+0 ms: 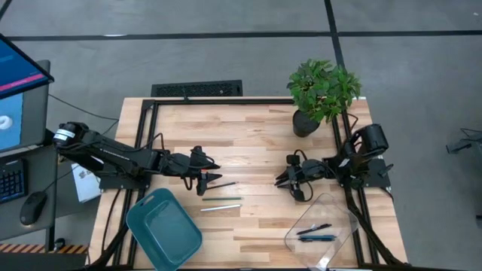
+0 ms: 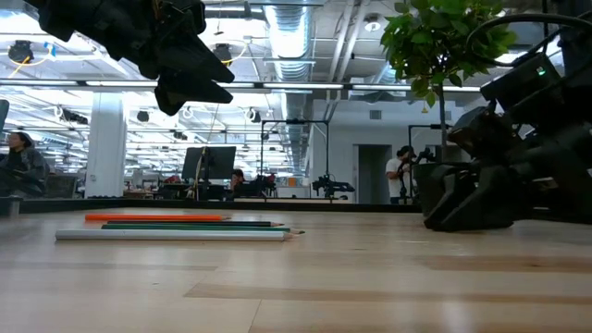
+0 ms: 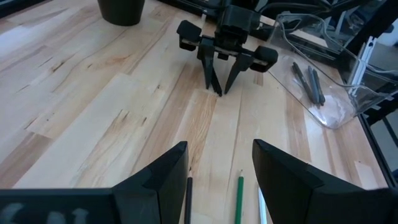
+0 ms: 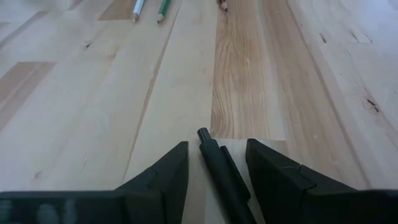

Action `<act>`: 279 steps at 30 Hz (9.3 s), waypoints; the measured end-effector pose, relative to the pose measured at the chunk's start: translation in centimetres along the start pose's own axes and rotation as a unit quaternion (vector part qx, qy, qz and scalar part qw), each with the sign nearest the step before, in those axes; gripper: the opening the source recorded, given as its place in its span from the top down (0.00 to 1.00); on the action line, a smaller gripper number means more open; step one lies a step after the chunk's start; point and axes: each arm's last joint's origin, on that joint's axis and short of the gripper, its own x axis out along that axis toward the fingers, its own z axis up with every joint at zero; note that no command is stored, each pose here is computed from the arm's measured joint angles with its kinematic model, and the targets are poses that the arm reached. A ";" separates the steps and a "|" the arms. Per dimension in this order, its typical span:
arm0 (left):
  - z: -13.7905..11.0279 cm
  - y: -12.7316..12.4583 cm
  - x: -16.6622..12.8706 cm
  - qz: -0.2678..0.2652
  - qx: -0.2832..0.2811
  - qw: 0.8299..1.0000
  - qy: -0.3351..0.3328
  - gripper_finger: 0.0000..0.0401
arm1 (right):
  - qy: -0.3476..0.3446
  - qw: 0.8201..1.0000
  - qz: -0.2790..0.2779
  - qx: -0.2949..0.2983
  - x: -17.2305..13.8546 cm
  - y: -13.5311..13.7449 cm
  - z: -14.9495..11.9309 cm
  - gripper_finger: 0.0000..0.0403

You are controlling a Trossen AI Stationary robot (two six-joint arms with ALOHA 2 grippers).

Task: Sort pens & pencils
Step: Put the black pen in the transparent bin

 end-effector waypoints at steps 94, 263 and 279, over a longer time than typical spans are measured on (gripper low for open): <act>-0.1 0.0 0.0 0.001 0.006 1.000 0.003 0.57 | -0.036 0.999 -0.003 0.028 0.4 0.4 -0.4 0.78; 0.0 -3.1 -0.9 -0.054 -0.018 0.997 -0.055 0.57 | -0.021 0.946 0.304 -0.116 -6.3 18.2 7.8 0.79; 0.0 -3.1 -0.9 -0.054 -0.020 0.997 -0.055 0.57 | 0.004 0.950 0.298 -0.095 -5.4 18.5 7.0 0.79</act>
